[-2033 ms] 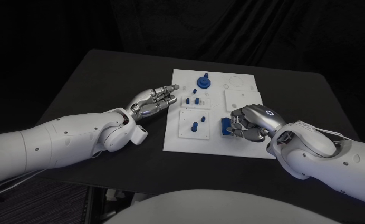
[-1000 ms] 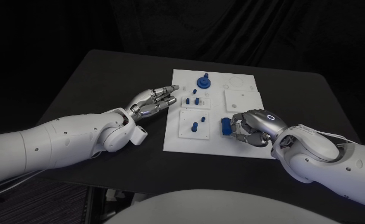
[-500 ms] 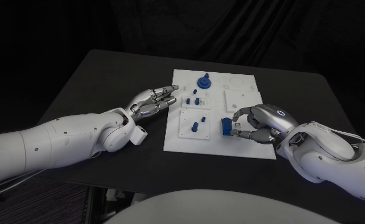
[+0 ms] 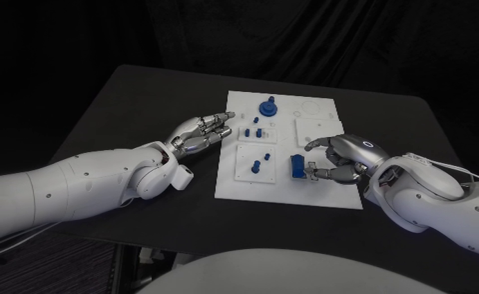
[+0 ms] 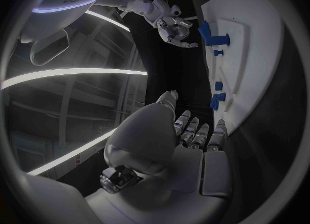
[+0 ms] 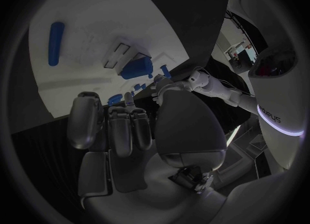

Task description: Assemble the parts on the task board

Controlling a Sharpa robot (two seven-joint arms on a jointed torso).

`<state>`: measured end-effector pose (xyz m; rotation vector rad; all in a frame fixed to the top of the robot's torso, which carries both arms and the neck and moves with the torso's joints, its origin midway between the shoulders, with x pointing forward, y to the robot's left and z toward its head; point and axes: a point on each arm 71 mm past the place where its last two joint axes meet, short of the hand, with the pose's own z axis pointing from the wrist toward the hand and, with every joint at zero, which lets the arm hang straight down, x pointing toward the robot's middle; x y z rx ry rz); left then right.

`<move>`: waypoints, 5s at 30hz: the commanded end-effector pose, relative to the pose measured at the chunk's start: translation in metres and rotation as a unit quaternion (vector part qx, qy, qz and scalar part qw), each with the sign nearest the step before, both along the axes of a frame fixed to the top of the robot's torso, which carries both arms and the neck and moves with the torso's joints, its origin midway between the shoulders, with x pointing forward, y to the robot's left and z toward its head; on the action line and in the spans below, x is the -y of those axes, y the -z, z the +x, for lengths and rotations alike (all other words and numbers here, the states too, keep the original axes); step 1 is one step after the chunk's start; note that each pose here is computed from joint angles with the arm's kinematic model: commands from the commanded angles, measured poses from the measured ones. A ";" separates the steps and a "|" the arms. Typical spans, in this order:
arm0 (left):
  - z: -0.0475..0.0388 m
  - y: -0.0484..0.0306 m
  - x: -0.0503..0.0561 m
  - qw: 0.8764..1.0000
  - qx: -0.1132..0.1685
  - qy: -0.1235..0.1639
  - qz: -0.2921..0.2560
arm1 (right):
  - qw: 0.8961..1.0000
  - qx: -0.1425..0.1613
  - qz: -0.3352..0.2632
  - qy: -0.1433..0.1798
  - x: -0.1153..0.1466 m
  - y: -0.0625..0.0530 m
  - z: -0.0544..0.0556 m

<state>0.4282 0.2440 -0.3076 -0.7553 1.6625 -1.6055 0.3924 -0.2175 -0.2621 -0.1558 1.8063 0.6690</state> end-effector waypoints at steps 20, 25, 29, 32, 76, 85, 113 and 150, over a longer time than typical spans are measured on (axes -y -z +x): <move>-0.0002 -0.0011 0.003 1.000 0.007 0.005 -0.011 | 0.999 -0.044 -0.033 0.005 -0.006 0.013 0.012; -0.0002 -0.0011 0.003 1.000 0.007 0.006 -0.011 | 0.999 -0.039 -0.030 0.006 -0.006 0.013 0.014; -0.0001 -0.0010 0.003 1.000 0.007 0.006 -0.011 | 0.999 -0.038 -0.028 0.003 -0.008 0.013 0.014; 0.0000 -0.0009 0.003 1.000 0.007 0.006 -0.011 | 0.999 -0.038 -0.028 0.001 -0.009 0.013 0.014; -0.0013 0.0018 0.005 1.000 0.003 0.008 -0.012 | 0.999 -0.028 -0.003 -0.022 -0.021 0.014 0.018; -0.0019 0.0025 0.004 1.000 0.002 0.008 -0.012 | 1.000 -0.010 0.013 -0.024 -0.020 0.010 0.016; -0.0028 0.0033 0.004 1.000 0.000 0.008 -0.011 | 1.000 -0.012 0.013 -0.011 -0.012 0.010 0.013; -0.0037 0.0031 0.001 1.000 0.001 0.006 -0.011 | 0.998 0.011 0.054 -0.001 0.002 -0.003 -0.005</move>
